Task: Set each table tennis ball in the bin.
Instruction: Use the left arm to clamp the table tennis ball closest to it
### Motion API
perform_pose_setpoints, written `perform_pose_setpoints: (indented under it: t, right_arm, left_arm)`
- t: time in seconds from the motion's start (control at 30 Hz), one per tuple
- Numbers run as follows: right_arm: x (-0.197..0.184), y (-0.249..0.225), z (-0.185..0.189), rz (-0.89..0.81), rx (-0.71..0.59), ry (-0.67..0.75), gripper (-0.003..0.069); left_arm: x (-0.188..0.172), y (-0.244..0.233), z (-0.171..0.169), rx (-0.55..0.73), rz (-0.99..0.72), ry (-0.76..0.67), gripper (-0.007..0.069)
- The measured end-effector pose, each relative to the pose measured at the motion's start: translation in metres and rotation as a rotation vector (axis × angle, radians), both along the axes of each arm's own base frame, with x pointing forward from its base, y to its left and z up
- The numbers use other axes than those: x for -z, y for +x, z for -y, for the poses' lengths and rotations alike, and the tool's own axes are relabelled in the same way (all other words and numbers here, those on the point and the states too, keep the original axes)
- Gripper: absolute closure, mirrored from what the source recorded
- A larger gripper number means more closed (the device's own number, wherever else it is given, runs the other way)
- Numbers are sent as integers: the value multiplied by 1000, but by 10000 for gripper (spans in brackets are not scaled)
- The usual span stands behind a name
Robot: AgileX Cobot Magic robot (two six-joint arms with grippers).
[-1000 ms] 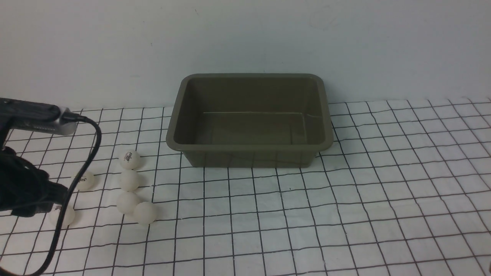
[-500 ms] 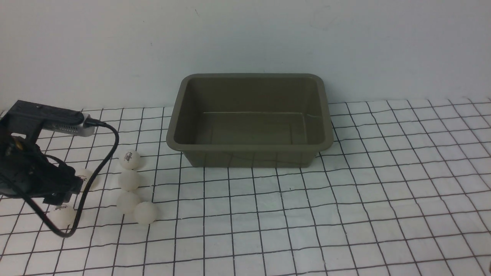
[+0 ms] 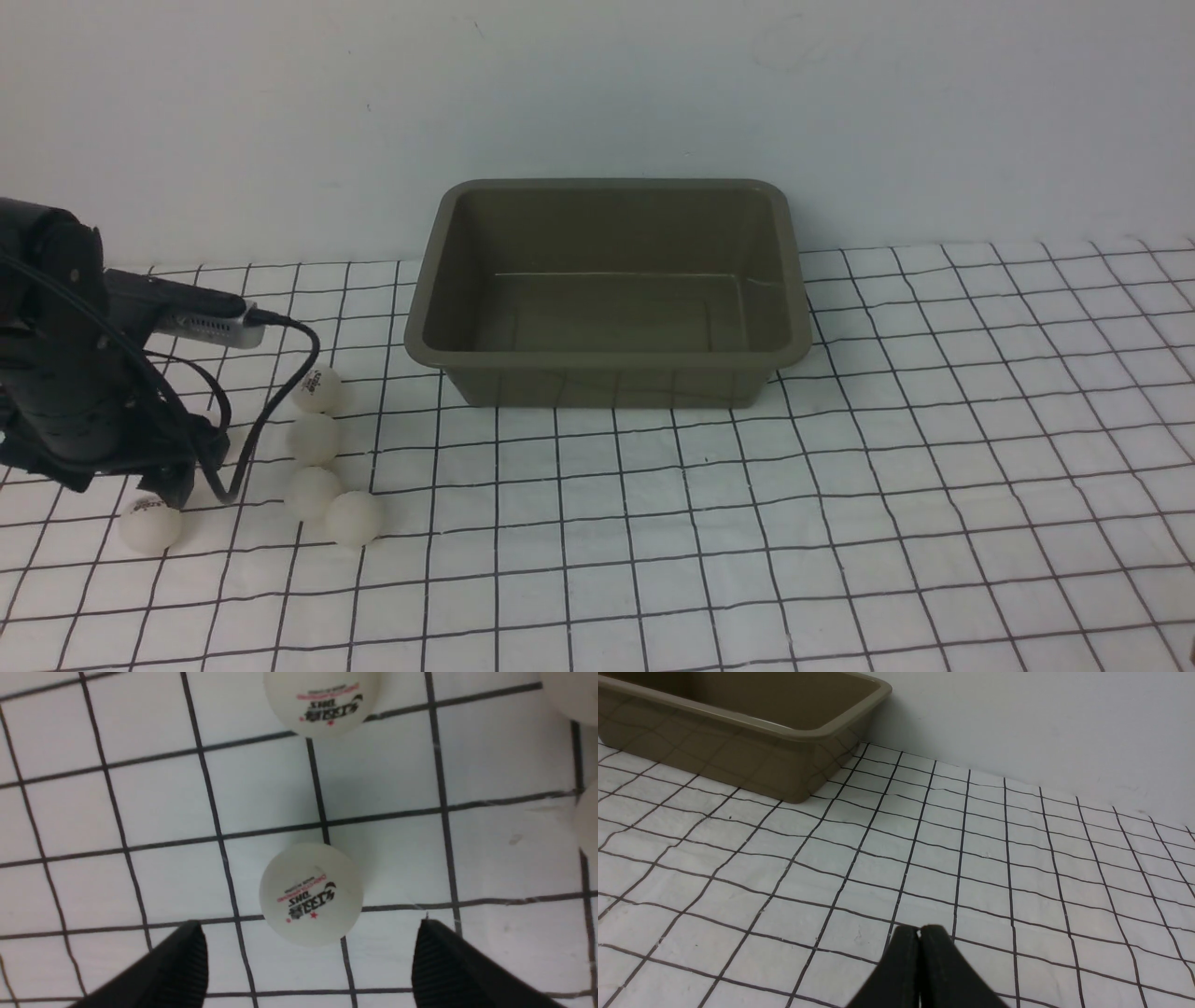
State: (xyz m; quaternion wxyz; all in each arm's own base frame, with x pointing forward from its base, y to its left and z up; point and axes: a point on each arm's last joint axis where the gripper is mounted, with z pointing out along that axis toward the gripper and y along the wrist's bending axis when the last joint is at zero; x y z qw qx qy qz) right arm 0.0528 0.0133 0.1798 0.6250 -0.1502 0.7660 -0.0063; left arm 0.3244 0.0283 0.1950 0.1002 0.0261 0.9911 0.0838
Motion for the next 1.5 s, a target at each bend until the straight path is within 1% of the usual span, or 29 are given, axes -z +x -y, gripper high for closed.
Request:
perform_pose_setpoints:
  t: [0.23,0.3,0.47,0.67,0.97,1.0,1.1,1.17,1.2,1.4,1.5]
  right_arm:
    - [0,0,0,0,0,0,676]
    - [0,0,0,0,0,0,676]
    - [0,0,0,0,0,0,676]
    - [0,0,0,0,0,0,676]
    - [0,0,0,0,0,0,676]
    - [0,0,0,0,0,0,676]
    - [0,0,0,0,0,0,676]
    - [0,0,0,0,0,0,676]
    - [0,0,0,0,0,0,676]
    - [0,0,0,0,0,0,676]
    - [0,0,0,0,0,0,676]
  left_arm:
    - [12,0,-18,-80,-33,-16,102]
    - [13,0,-22,-105,-34,-41,102]
    - [24,3,-20,-92,-58,-118,102]
    - [35,5,-20,-83,-87,-126,102]
    - [53,12,-21,-80,-84,-128,107]
    - [54,13,-21,-80,-81,-128,116]
    - [56,13,-21,-79,-79,-128,182]
    - [57,13,-21,-79,-80,-128,265]
    - [57,13,-21,-79,-81,-128,280]
    - [55,8,-20,-91,-136,-134,279]
    - [44,2,-19,-96,-159,-138,279]
